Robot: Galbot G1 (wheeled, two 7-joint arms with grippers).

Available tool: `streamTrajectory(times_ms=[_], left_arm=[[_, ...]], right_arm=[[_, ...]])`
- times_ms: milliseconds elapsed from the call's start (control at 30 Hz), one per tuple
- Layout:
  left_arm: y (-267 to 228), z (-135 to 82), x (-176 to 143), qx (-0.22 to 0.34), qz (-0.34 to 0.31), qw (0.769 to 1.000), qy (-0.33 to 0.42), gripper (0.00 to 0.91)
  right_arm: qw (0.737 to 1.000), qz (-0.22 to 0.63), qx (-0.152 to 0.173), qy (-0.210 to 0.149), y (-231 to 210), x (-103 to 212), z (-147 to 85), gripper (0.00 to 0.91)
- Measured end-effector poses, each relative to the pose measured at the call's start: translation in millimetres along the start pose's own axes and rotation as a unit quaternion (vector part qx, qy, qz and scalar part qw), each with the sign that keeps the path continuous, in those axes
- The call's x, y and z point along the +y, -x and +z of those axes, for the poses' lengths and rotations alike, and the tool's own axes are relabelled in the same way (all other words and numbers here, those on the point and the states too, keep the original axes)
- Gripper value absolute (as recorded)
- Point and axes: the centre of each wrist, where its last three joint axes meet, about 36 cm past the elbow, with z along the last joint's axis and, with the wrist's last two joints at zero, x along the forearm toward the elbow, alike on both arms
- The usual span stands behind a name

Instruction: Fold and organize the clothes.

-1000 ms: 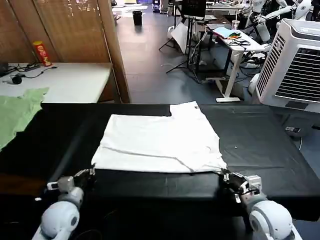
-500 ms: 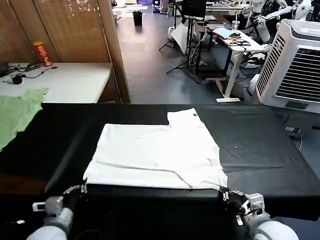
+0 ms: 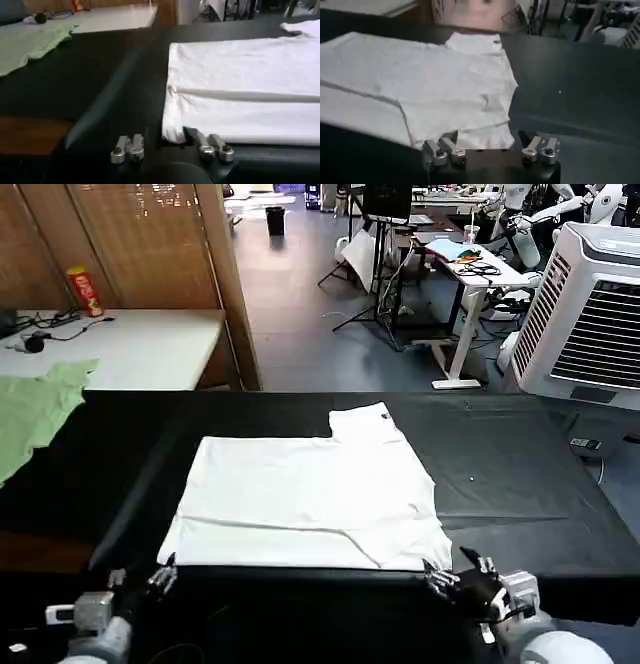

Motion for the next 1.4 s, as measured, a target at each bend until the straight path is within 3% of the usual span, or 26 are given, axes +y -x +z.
streamTrajectory(times_ms=[200,367,833,1133,1300,1367,1400], left_arm=[[38,-30,3,-0.038,0.021,0.998,-0.035,0.878],[89,-59,4,-0.056,0.033,0.996,-0.059,0.878],[240,-124,-23,-0.021,0.084,0.993,-0.075,0.878],[289,-139,-23,0.023,0.061,0.995,-0.070,0.878],[297,-139,-21,0.037,0.059,0.995,-0.071,0.878],[299,-136,-21,0.041,0.065,0.995,-0.070,0.566],[300,-134,-20,0.044,0.067,0.994,-0.069,0.497]], right_arm=[[0.999,0.008,-0.040,0.024,67,-23,-28,0.878],[0.998,0.020,-0.059,0.009,134,-34,-51,0.878],[0.999,0.001,0.025,0.039,299,-19,-104,0.878],[0.994,-0.008,0.104,0.043,350,7,-98,0.878],[0.992,-0.005,0.120,0.045,360,12,-89,0.878],[0.991,-0.006,0.122,0.049,362,12,-88,0.878],[0.991,-0.008,0.123,0.051,363,12,-87,0.878]])
